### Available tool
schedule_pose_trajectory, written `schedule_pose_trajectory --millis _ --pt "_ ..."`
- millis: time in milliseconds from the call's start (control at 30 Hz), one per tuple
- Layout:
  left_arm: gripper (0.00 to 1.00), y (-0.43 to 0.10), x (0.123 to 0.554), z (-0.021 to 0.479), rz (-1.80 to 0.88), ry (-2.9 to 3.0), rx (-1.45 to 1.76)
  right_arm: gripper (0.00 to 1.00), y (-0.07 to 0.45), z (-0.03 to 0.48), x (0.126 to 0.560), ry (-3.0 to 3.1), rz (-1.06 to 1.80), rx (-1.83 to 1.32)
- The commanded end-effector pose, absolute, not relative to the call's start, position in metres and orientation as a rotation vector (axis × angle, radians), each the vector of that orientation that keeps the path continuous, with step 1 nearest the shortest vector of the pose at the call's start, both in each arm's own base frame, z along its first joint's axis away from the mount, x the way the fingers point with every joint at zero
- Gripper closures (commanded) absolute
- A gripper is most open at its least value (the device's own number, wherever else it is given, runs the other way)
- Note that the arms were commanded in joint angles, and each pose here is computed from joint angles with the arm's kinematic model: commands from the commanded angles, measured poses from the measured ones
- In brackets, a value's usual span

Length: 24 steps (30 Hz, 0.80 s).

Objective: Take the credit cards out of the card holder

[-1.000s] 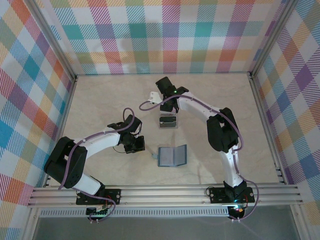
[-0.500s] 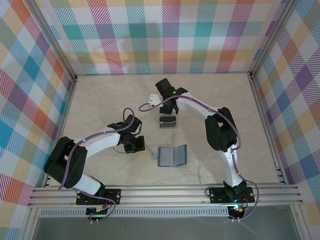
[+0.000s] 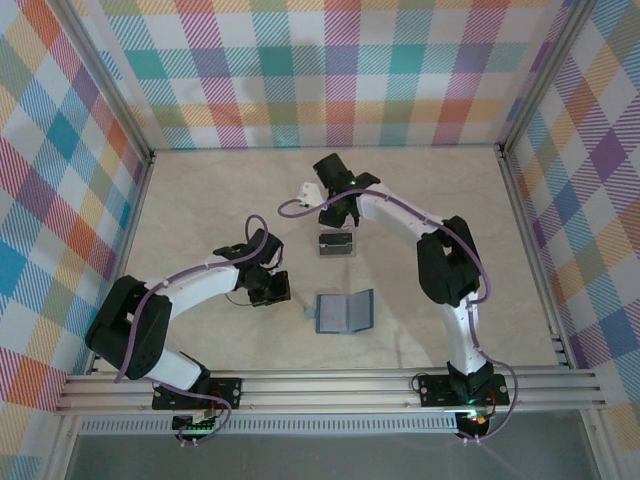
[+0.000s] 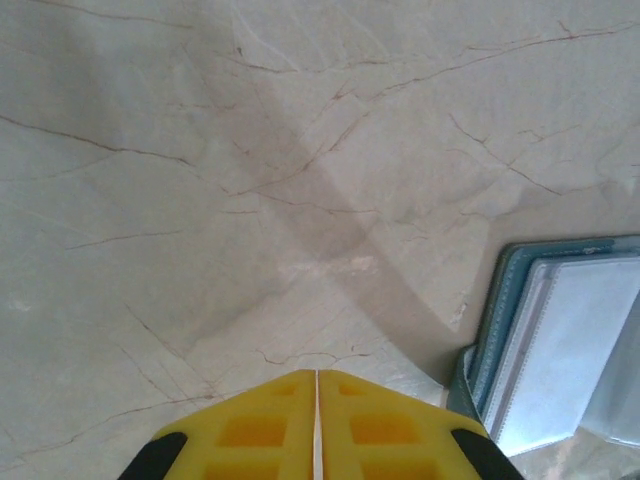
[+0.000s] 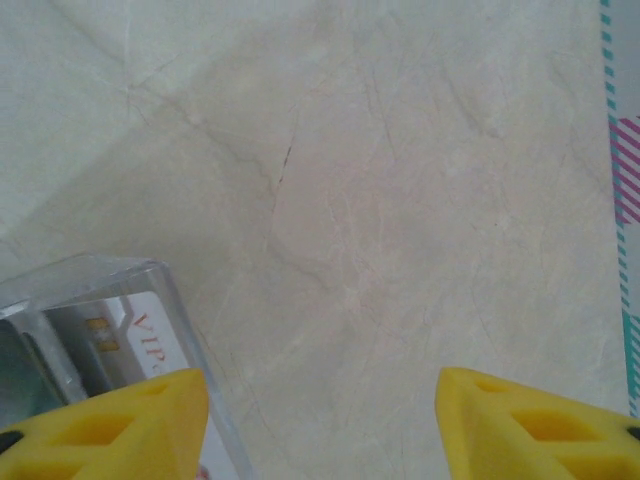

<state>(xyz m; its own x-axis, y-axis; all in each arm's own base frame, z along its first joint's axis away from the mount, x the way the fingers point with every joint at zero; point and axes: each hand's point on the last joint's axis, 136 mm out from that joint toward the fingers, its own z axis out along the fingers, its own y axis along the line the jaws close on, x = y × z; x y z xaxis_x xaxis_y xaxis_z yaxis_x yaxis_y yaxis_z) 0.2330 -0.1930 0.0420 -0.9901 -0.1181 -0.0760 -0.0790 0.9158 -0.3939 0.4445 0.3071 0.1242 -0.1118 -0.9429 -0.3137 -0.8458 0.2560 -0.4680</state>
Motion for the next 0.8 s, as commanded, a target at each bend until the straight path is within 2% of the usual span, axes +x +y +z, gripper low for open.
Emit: schedule_pose_trajectory --millis 0,300,633,767 --pt "0.90 -0.197 0.234 0.053 -0.681 2.958 -0.168 0.39 0.307 0.159 0.423 2.108 -0.051 -1.415" --pt "0.88 -0.226 0.236 0.070 -0.774 2.929 -0.072 0.43 0.303 0.178 0.359 2.416 0.440 -0.824" --pt "0.68 -0.232 0.224 0.063 -0.560 3.020 0.075 0.49 0.289 0.165 0.287 2.693 0.796 -0.353" --pt "0.63 -0.226 0.218 0.052 -0.471 3.055 0.095 0.50 0.286 0.154 0.265 2.763 0.882 -0.249"
